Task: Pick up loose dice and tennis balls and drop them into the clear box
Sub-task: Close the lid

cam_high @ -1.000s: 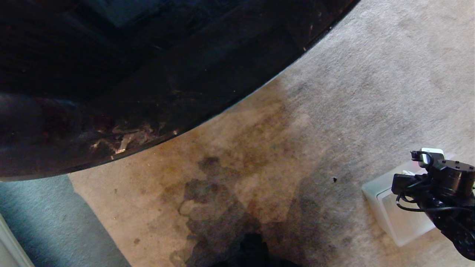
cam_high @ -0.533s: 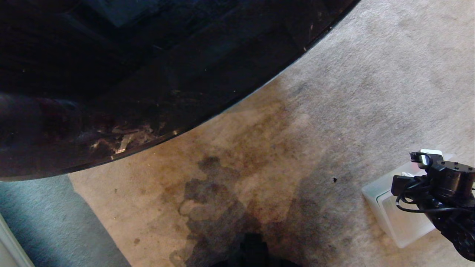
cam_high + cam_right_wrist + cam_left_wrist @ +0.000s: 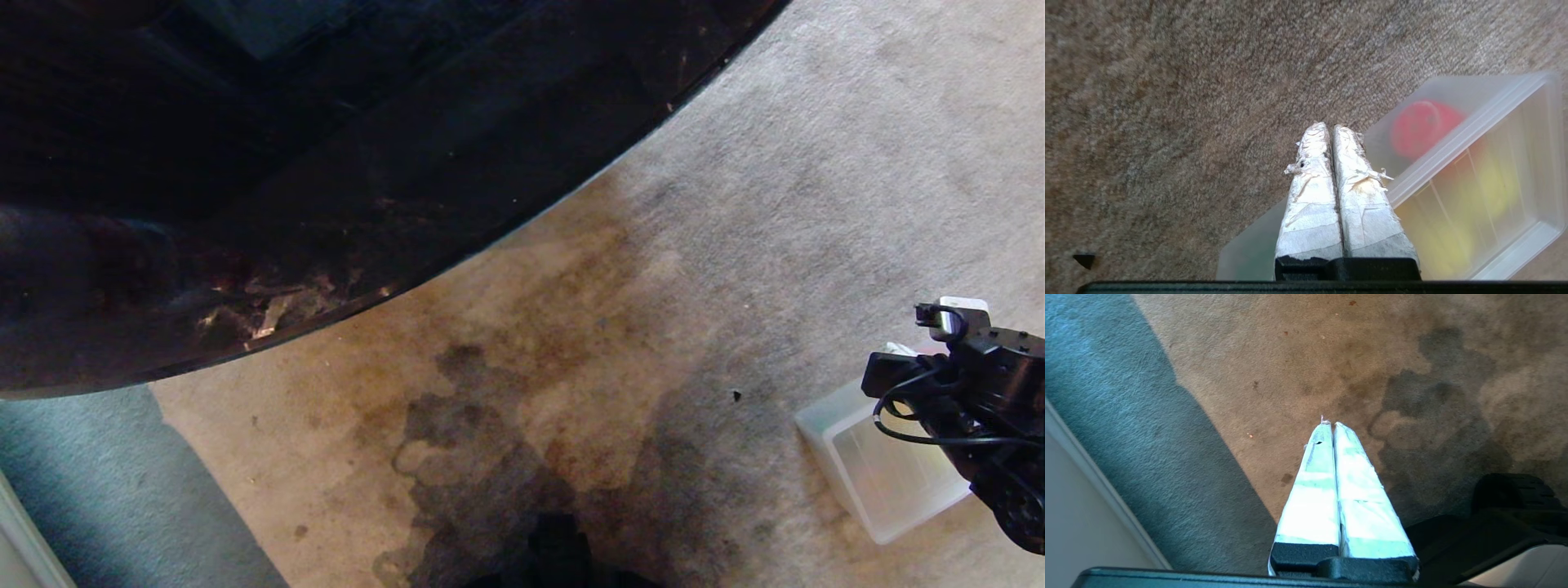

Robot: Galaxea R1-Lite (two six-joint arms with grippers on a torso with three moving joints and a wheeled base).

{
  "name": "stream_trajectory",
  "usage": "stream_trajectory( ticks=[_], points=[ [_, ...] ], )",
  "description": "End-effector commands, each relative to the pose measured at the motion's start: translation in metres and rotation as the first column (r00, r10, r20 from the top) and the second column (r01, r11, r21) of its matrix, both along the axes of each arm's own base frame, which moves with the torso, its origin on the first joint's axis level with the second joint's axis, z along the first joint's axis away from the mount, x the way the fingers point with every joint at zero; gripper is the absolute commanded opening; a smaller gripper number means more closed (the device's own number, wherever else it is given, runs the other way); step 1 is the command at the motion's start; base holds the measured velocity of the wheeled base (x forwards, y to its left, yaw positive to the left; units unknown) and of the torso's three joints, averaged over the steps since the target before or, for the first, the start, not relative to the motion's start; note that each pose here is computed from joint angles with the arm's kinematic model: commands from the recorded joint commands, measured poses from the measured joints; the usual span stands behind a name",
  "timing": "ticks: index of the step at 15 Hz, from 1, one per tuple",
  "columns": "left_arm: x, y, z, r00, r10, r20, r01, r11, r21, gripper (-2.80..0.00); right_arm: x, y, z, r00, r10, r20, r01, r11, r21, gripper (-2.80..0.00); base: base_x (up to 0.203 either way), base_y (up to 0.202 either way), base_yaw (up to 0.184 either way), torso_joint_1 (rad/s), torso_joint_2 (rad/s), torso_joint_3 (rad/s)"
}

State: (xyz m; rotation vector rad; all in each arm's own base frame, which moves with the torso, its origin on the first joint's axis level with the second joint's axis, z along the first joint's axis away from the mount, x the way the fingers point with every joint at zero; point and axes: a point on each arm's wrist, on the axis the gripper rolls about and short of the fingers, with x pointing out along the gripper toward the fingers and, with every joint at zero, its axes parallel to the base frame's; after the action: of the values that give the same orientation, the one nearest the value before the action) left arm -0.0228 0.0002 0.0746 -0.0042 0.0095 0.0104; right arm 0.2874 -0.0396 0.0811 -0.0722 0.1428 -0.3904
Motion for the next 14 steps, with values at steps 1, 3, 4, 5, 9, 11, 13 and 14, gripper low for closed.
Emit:
stream_trajectory(
  ticks=[1, 3, 4, 5, 9, 11, 13, 14],
  points=[
    [0.0, 0.0, 0.0, 1.0, 0.0, 0.0, 0.0, 1.0, 0.0, -2.8, 0.0, 0.0, 0.003, 1.0, -0.001, 0.018, 0.001, 1.0, -0.003, -2.8, 0.0, 0.0, 0.0, 0.0, 0.0, 0.0],
    [0.0, 0.0, 0.0, 1.0, 0.0, 0.0, 0.0, 1.0, 0.0, -2.8, 0.0, 0.0, 0.003, 1.0, 0.001, 0.016, -0.001, 1.0, -0.002, -2.8, 0.0, 0.0, 0.0, 0.0, 0.0, 0.0],
    [0.0, 0.0, 0.0, 1.0, 0.0, 0.0, 0.0, 1.0, 0.0, -2.8, -0.005, 0.002, 0.003, 1.0, 0.012, -0.01, -0.012, 1.0, 0.003, -2.8, 0.0, 0.0, 0.0, 0.0, 0.0, 0.0],
    [0.0, 0.0, 0.0, 1.0, 0.0, 0.0, 0.0, 1.0, 0.0, -2.8, -0.013, 0.004, 0.013, 1.0, 0.027, -0.012, -0.027, 1.0, 0.005, -2.8, 0.0, 0.0, 0.0, 0.0, 0.0, 0.0],
    [0.0, 0.0, 0.0, 1.0, 0.0, 0.0, 0.0, 1.0, 0.0, -2.8, -0.047, 0.01, 0.031, 0.994, 0.087, -0.071, -0.086, 0.996, 0.02, -2.8, 0.0, 0.0, 0.0, 0.0, 0.0, 0.0],
    [0.0, 0.0, 0.0, 1.0, 0.0, 0.0, 0.0, 1.0, 0.0, -2.8, -0.059, 0.012, 0.031, 0.987, 0.111, -0.117, -0.108, 0.994, 0.029, -2.8, 0.0, 0.0, 0.0, 0.0, 0.0, 0.0],
    [0.0, 0.0, 0.0, 1.0, 0.0, 0.0, 0.0, 1.0, 0.0, -2.8, -0.06, 0.012, 0.031, 0.986, 0.112, -0.123, -0.109, 0.994, 0.027, -2.8, 0.0, 0.0, 0.0, 0.0, 0.0, 0.0],
    [0.0, 0.0, 0.0, 1.0, 0.0, 0.0, 0.0, 1.0, 0.0, -2.8, -0.065, 0.013, 0.03, 0.979, 0.116, -0.168, -0.113, 0.993, 0.026, -2.8, 0.0, 0.0, 0.0, 0.0, 0.0, 0.0]
  ],
)
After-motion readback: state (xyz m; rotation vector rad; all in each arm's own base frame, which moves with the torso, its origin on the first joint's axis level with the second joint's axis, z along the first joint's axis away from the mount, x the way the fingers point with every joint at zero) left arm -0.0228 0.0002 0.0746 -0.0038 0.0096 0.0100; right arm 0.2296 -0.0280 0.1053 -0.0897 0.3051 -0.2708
